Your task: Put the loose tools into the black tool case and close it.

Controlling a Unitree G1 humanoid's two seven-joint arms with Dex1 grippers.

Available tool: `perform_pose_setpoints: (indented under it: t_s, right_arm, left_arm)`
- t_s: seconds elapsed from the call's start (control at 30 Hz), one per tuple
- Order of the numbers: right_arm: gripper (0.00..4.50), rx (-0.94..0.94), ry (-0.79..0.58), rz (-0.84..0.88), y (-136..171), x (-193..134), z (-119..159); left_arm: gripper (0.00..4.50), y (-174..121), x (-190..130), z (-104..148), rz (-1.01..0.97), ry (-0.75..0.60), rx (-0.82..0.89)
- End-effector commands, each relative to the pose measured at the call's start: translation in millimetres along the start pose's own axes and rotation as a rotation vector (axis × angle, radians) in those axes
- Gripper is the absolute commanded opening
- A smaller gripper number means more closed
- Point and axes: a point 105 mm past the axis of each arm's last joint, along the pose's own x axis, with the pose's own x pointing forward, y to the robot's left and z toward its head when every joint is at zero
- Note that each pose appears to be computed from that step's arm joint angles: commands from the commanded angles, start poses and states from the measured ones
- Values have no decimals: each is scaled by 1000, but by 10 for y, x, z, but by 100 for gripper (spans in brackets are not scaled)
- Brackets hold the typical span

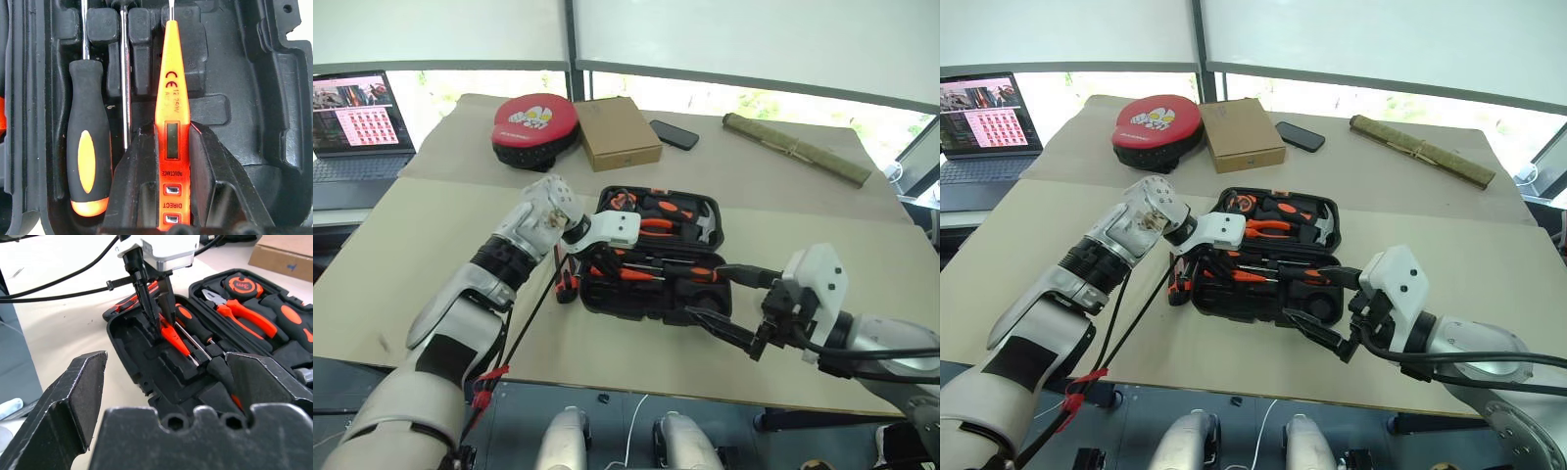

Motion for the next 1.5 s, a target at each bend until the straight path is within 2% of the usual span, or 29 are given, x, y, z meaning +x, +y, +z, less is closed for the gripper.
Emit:
perform_pose_setpoints:
  t_s: [0.03, 0.27, 0.3, 0.33, 0.37, 0.4, 0.43, 0.57, 0.63, 0.73, 0.83, 0.97, 1.0, 1.17, 1.5]
  right_arm:
    - [450, -44, -58, 1, 33, 1, 136]
    - [450, -43, -71, 4, 31, 42, 173]
    - [450, -44, -72, 5, 35, 46, 177]
    - [450, -43, -73, 7, 38, 49, 180]
    - [450, -42, -73, 8, 40, 51, 184]
    - [450, -42, -73, 9, 45, 50, 184]
    - [450, -42, -72, 11, 50, 48, 184]
    - [450, -40, -67, 15, 49, 26, 186]
    - [450, -38, -64, 13, 36, 12, 182]
    - [450, -36, -55, 10, 19, 4, 166]
    - [450, -37, -51, 10, 4, 7, 159]
    - [450, -36, -48, 10, -15, 17, 155]
    - [450, -35, -47, 11, -20, 20, 154]
    - [450, -26, -39, 20, -8, 36, 128]
    - [450, -22, -31, 7, -35, 20, 117]
  left_arm:
    - [42, 26, 37, -42, 4, 38, -3]
    - [42, 79, 80, -21, 27, 34, -18]
    - [142, 73, 71, -2, 23, 22, -14]
    - [153, 68, 55, 16, 20, 11, -11]
    - [208, 68, 18, 38, 20, -3, -10]
    - [229, 69, -24, 60, 22, -18, -12]
    - [274, 71, -90, 93, 26, -43, -23]
    - [379, 48, -392, 194, 41, -155, -43]
    - [379, 8, -499, 205, 49, -221, -51]
    - [306, -64, -502, 124, 69, -320, -50]
    - [192, -124, -411, 46, 71, -366, -54]
    - [59, -75, -300, 52, 112, -438, -78]
    - [14, -64, -274, 54, 119, -450, -82]
    - [7, -19, -123, 71, 147, -516, -96]
    - [7, -37, 78, -120, 148, -441, -104]
